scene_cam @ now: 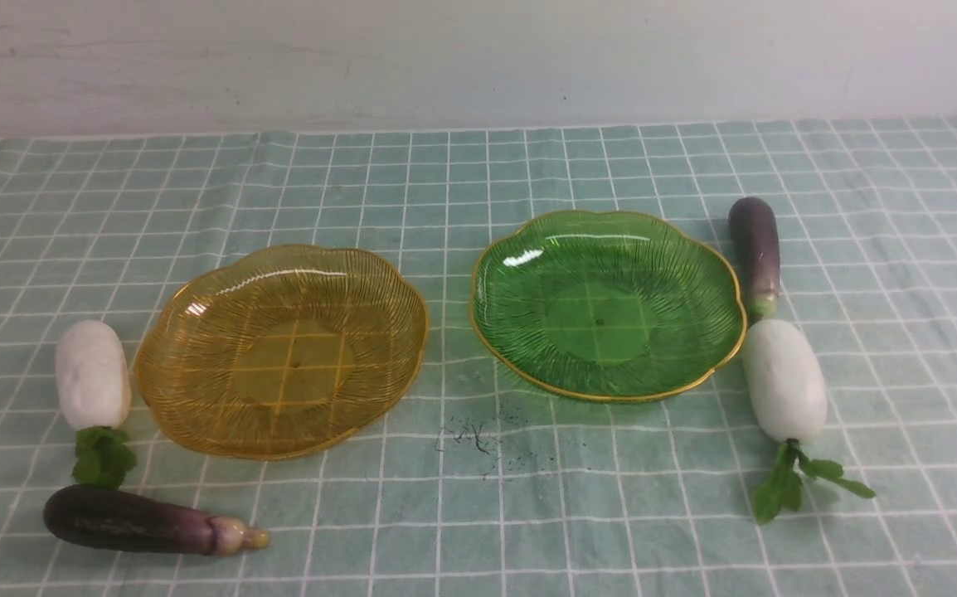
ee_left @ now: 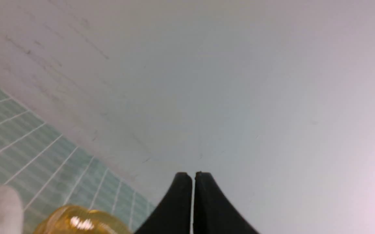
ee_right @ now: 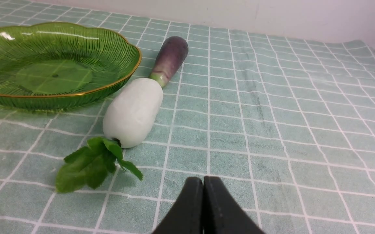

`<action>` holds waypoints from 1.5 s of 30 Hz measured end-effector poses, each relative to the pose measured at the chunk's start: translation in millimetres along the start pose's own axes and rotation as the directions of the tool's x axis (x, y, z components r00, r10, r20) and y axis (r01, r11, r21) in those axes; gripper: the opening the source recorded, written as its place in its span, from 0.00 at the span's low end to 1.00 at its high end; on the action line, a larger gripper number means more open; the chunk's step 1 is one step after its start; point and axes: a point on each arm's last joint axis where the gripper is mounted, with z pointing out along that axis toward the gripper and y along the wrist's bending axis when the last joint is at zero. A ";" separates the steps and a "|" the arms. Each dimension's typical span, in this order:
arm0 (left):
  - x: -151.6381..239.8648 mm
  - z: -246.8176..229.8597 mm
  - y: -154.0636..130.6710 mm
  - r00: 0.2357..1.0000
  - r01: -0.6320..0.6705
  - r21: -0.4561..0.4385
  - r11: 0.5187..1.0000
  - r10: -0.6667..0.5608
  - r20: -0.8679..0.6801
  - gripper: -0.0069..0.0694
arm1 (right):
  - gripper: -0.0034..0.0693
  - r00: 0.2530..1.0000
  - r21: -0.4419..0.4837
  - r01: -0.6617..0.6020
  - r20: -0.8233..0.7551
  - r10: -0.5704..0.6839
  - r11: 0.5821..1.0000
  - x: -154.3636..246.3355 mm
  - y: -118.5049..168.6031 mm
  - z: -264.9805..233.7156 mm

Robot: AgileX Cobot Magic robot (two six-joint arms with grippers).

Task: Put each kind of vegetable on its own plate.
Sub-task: Use the left arm to grab an eggplant and put it into the left plate

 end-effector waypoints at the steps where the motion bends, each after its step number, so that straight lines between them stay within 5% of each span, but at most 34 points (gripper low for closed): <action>1: -9.3 1.2 -10.7 1.000 -0.006 0.025 1.000 0.006 -0.001 0.08 | 0.03 1.000 0.000 0.000 0.000 0.000 1.000 0.0 0.0 0.0; 5: -34.4 15.7 -51.7 0.980 -0.105 0.078 0.991 0.117 -0.163 0.08 | 0.03 1.000 0.000 -0.001 0.004 0.001 1.000 -0.3 0.0 0.0; 10: -30.1 50.7 -75.7 0.817 -0.203 0.090 0.975 0.219 -0.533 0.08 | 0.03 0.981 -0.025 -0.172 0.089 0.174 0.985 -6.1 1.2 0.5; 11: -10.7 71.7 -69.8 0.632 -0.244 0.059 0.968 0.205 -0.748 0.08 | 0.03 0.927 -0.057 -0.337 0.156 0.342 0.940 -12.8 0.4 -0.3; 12: -8.9 72.9 -69.5 0.606 -0.247 0.057 0.967 0.200 -0.770 0.08 | 0.03 0.924 -0.123 -0.331 0.157 0.348 0.936 -13.6 0.3 -0.3; 13: -0.7 79.6 -64.3 0.536 -0.263 0.041 0.964 0.181 -0.825 0.08 | 0.03 0.869 -0.085 -0.448 0.193 0.456 0.890 -16.8 -0.8 -1.1; 14: 16.5 90.9 -51.2 0.403 -0.299 0.008 0.954 0.134 -0.905 0.08 | 0.03 0.778 -0.122 -0.577 0.220 0.589 0.808 -20.4 -2.6 -2.0; 15: 24.7 96.3 -44.3 0.348 -0.317 -0.007 0.948 0.110 -0.931 0.08 | 0.03 0.701 -0.149 -0.660 0.230 0.675 0.736 -22.2 -3.9 -2.5; 16: 26.9 97.1 -42.5 0.330 -0.321 -0.011 0.947 0.102 -0.938 0.08 | 0.03 0.685 -0.154 -0.675 0.230 0.691 0.721 -22.5 -4.2 -2.6; 17: 44.3 107.2 -27.2 0.226 -0.357 -0.041 0.933 0.044 -0.973 0.08 | 0.03 0.574 -0.188 -0.766 0.234 0.785 0.615 -24.1 -6.1 -3.2; 20: 69.7 121.7 -2.4 0.126 -0.406 -0.107 0.908 -0.060 -0.990 0.08 | 0.03 0.478 -0.209 -0.821 0.258 0.840 0.531 -26.1 -9.8 -4.2; 23: 77.9 132.4 23.6 0.154 -0.432 -0.249 0.867 -0.202 -0.967 0.08 | 0.03 0.436 -0.215 -0.840 0.280 0.855 0.498 -27.1 -12.6 -4.9; 26: 71.1 136.4 43.1 0.211 -0.441 -0.353 0.825 -0.287 -0.934 0.09 | 0.03 0.462 -0.220 -0.829 0.248 0.852 0.514 -29.0 -9.6 -5.3; 32: 50.8 138.6 67.4 0.349 -0.367 -0.555 0.747 -0.442 -0.826 0.09 | 0.03 0.688 -0.256 -0.675 0.119 0.716 0.692 -73.2 1.1 -14.4; 38: 44.4 143.9 73.7 0.434 -0.330 -0.600 0.729 -0.447 -0.782 0.13 | 0.03 0.853 -0.253 -0.519 -0.095 0.513 0.817 -125.5 4.8 5.6; 45: 41.5 149.4 76.1 0.498 -0.316 -0.608 0.728 -0.418 -0.760 0.40 | 0.03 0.898 -0.319 -0.422 -0.274 0.344 0.849 -160.2 8.6 38.3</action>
